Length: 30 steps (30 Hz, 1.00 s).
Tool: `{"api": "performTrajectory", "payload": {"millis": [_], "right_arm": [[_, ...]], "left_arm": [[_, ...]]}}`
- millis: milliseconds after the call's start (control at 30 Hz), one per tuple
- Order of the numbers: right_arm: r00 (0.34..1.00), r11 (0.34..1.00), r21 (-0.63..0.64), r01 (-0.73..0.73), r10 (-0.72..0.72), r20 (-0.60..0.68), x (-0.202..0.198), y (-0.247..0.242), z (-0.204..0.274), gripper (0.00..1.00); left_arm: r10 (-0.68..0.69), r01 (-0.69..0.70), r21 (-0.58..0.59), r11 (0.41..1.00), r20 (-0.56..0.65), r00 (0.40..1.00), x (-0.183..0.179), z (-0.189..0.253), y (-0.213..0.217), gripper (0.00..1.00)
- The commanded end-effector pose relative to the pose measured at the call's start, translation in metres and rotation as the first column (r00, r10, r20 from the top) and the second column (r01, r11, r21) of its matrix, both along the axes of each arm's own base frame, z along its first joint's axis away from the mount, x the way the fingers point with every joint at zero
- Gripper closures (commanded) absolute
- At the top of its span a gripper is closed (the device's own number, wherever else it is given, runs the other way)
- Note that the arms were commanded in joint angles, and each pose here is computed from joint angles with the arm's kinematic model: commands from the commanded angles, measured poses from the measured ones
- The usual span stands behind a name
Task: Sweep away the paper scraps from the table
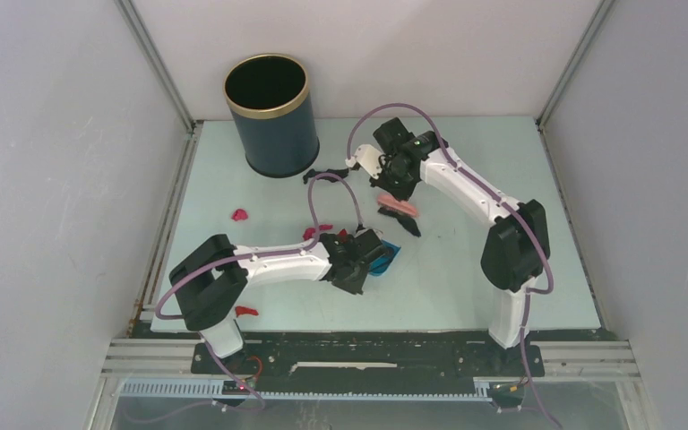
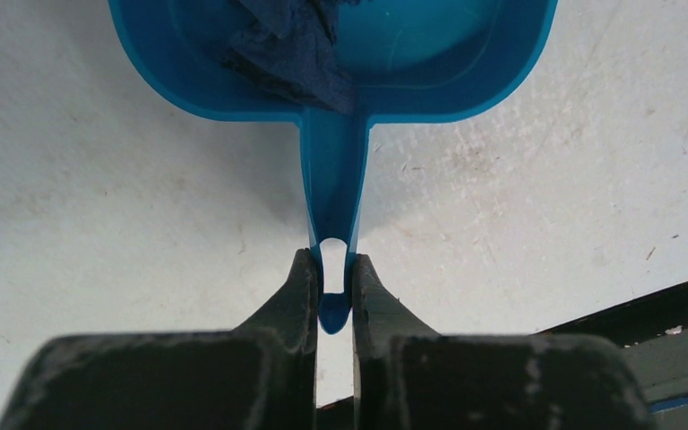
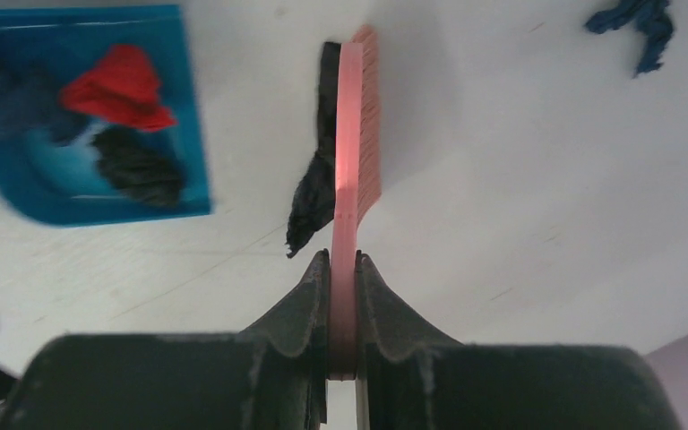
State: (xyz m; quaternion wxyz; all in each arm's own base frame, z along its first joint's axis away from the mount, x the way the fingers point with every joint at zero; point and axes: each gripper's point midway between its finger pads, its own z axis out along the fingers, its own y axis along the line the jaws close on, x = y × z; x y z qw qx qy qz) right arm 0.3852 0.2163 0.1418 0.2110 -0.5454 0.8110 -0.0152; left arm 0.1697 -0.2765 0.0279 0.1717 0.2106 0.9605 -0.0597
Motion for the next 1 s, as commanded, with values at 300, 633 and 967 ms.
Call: {"api": "performTrajectory", "payload": {"millis": [300, 633, 967], "right_arm": [[0.938, 0.941, 0.29, 0.177, -0.071, -0.34, -0.098, 0.034, 0.039, 1.0], [0.953, 0.919, 0.333, 0.213, -0.121, -0.277, -0.087, 0.035, 0.063, 1.0], [0.964, 0.934, 0.248, 0.256, -0.228, -0.136, -0.069, 0.005, 0.072, 1.0]], "left_arm": [[-0.041, 0.043, -0.055, 0.998, 0.032, 0.999, 0.017, 0.006, -0.025, 1.0], [-0.068, 0.073, -0.124, 0.99, 0.046, 0.997, 0.013, 0.008, -0.03, 1.0], [-0.082, 0.099, -0.174, 0.98, 0.098, 0.992, 0.015, 0.01, -0.032, 1.0]]}}
